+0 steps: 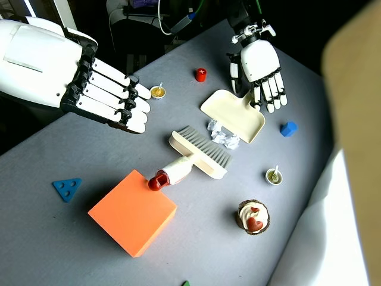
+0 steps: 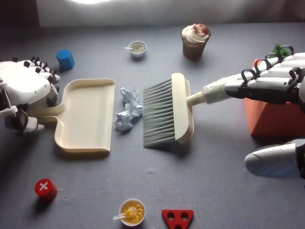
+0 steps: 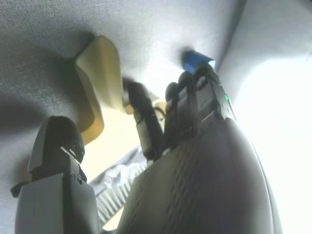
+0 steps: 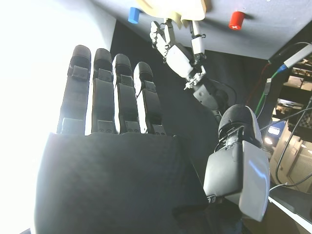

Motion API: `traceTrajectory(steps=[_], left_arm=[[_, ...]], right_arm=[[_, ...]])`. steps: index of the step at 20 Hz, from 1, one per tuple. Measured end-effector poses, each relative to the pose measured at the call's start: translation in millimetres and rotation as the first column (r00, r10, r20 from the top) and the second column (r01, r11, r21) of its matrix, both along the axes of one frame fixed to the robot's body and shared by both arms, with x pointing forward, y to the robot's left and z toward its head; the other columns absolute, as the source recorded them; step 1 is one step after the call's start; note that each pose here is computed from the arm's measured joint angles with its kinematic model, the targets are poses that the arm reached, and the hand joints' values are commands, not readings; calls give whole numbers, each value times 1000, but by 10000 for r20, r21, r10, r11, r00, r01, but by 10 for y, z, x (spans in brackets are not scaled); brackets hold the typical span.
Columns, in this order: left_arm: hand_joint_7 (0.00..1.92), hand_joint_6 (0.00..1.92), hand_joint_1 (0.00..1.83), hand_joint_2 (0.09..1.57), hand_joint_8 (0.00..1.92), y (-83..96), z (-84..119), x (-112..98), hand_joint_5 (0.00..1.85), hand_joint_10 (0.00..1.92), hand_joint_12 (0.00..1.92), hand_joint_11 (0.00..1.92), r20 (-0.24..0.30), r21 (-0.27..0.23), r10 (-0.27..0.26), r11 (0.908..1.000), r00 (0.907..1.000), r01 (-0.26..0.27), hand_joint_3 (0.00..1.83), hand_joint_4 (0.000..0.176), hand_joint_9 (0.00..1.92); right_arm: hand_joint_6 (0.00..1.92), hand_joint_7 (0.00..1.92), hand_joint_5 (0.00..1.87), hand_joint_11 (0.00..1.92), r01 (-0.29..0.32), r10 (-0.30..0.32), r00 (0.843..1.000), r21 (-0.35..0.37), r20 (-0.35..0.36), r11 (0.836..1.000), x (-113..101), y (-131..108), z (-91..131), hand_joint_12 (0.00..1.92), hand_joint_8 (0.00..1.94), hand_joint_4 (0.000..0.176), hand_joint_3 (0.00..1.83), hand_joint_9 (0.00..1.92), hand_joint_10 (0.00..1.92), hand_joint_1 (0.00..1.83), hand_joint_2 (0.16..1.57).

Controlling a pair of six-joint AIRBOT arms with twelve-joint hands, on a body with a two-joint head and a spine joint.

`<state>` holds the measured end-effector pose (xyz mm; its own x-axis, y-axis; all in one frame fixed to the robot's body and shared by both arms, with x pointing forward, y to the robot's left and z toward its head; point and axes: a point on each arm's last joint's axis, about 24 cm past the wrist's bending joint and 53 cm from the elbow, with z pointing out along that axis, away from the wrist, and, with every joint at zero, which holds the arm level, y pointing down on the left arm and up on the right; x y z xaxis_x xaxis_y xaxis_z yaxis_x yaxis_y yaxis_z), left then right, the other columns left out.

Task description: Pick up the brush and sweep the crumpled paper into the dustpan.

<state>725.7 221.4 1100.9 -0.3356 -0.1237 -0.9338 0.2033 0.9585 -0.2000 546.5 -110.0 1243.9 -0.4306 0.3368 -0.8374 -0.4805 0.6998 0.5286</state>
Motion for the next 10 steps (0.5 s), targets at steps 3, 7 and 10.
traceTrajectory(steps=[3,7,10], left_arm=[[231,1147,1061,1172,6,-13,-27,-11,875,3,33,106,-119,-29,-35,10000,9999,34,0,0,150],[259,1070,1129,1149,3,-34,-29,-10,918,3,44,123,-91,-29,-61,10000,9999,60,0,0,172],[266,1050,1135,1143,2,-41,-34,-6,930,3,63,158,-55,59,-59,10000,10000,59,0,0,182]], right_arm=[[0,198,177,213,0,0,10000,0,0,10000,0,0,0,0,0,0,0,209,0,0,999],[0,177,166,208,-22,22,10000,5,-5,10000,-8,9,0,1,0,0,0,195,0,0,998],[4,198,181,204,-23,23,10000,2,-2,10000,-8,9,0,1,6,0,1,204,3,10,1004]])
